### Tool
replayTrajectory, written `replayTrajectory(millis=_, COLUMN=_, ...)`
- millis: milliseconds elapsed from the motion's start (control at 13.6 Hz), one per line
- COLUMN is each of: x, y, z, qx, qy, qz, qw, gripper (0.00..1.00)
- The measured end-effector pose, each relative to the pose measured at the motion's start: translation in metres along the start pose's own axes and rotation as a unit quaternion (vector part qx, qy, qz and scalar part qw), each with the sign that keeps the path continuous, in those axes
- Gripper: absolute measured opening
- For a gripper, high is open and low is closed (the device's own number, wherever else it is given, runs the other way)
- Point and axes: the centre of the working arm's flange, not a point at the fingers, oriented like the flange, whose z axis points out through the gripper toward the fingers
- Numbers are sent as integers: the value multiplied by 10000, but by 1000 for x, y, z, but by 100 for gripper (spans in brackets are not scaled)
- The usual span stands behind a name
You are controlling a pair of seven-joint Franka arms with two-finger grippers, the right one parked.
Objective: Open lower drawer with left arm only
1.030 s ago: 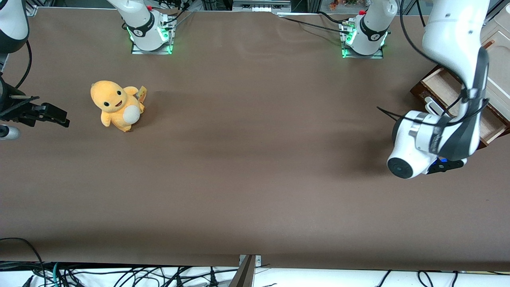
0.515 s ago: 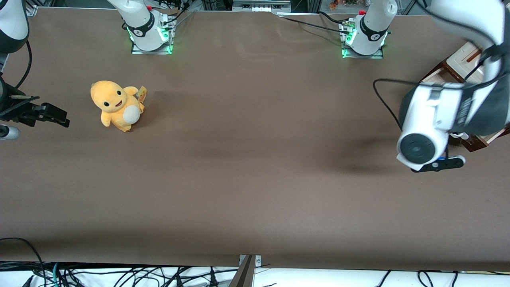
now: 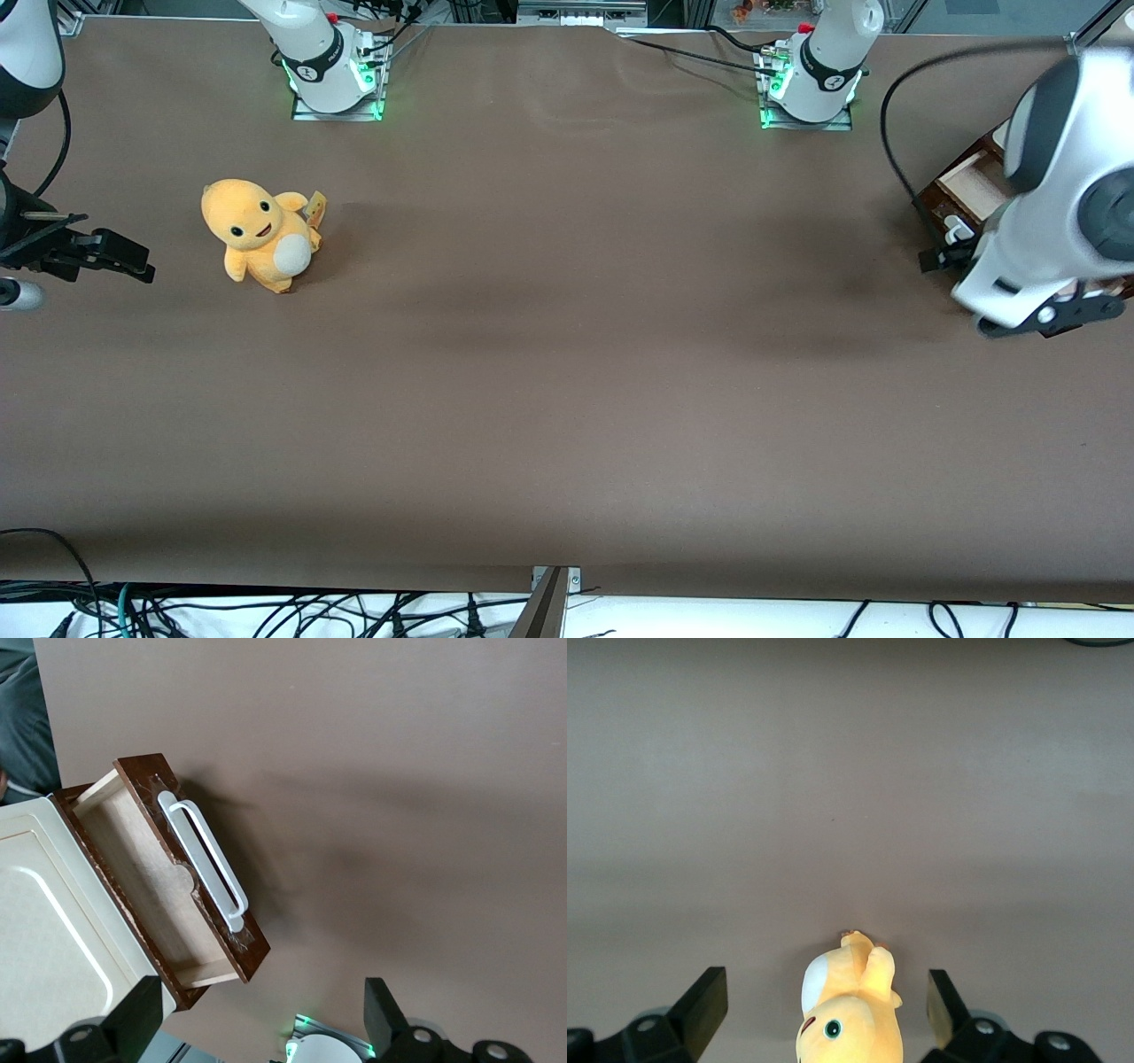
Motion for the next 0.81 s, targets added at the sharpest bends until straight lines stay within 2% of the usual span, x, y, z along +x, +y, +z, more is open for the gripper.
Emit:
replayTrajectory(millis=147, x=-18, y=-7, z=-20, qx=-129, qy=175, qz=124, qw=9997, gripper=100)
replayTrajectory(millis=221, x=-21, y=-6, z=-24, qx=-285, qy=216, qz=241, qw=9991, gripper=100)
replayTrajectory(millis=368, x=-18, y=-4, z=-24, qx=-713, qy=320, qz=318, qw=9964, gripper=100)
replayTrajectory(millis=515, x=-13, y=-9, z=-16, qx=-1007, qy=468, qz=297, qw=9934, gripper=100)
replayTrajectory(millis=736, x=-16, y=-14, z=0, qx=-1641, qy=733, qz=182, qw=9835, gripper=100)
replayTrajectory(millis=810, x=-19, y=-18, z=6, qx=-1730, qy=837, qz=228, qw=9811, gripper=100)
